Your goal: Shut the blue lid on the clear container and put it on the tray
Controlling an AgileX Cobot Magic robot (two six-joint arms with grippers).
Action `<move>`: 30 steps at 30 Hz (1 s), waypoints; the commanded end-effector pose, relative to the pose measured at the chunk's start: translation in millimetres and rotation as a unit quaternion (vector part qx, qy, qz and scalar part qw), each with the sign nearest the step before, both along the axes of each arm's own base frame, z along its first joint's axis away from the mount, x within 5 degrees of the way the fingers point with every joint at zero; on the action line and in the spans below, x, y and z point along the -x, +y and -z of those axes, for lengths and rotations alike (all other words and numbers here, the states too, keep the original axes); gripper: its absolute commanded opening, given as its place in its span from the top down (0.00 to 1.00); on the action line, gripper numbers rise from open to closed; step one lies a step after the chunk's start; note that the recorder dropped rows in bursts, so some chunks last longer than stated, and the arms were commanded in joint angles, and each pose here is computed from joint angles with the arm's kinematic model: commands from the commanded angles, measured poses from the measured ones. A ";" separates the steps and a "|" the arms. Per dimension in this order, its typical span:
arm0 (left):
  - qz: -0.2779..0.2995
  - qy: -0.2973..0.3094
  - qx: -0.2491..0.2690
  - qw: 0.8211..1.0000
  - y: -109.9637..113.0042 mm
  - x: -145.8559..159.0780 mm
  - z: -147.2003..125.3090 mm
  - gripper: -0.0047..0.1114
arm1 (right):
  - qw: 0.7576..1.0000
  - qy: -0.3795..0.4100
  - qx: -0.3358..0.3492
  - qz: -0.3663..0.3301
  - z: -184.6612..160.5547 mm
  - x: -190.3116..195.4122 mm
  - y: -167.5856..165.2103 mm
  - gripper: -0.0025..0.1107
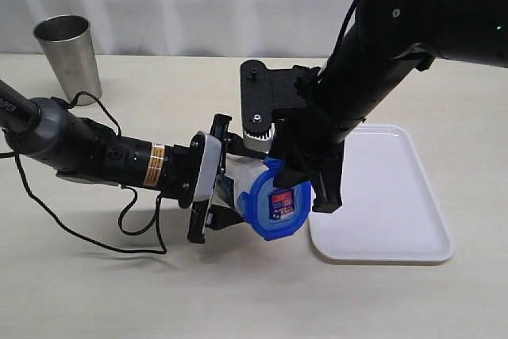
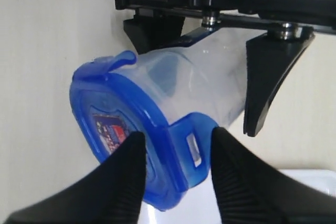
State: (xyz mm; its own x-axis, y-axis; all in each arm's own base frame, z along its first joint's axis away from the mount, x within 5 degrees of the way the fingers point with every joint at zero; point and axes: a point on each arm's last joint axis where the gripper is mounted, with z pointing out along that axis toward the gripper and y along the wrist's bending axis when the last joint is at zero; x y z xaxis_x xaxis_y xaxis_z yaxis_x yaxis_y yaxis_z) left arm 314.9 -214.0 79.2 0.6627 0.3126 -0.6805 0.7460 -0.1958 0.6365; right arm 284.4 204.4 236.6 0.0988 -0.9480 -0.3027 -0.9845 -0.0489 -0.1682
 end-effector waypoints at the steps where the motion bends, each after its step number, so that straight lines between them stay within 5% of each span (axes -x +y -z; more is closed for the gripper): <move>1: 0.001 0.049 0.111 0.993 -11.1 3.7 -26.9 0.96 | 1.000 0.023 0.000 0.004 24.2 1.1 9.9 0.70; 11: -0.001 0.053 0.112 0.992 -11.1 3.4 -27.1 0.96 | 1.000 0.017 -0.003 0.007 28.1 -2.3 12.0 0.71; 24: -0.005 0.068 0.113 0.991 -11.1 3.4 -27.1 0.96 | 0.987 -0.102 -0.102 0.070 -42.8 4.0 2.8 0.71; 30: -0.032 0.123 0.123 0.984 -11.1 1.1 -28.2 0.96 | 0.975 -0.136 -0.143 0.102 -75.8 13.4 -9.0 0.71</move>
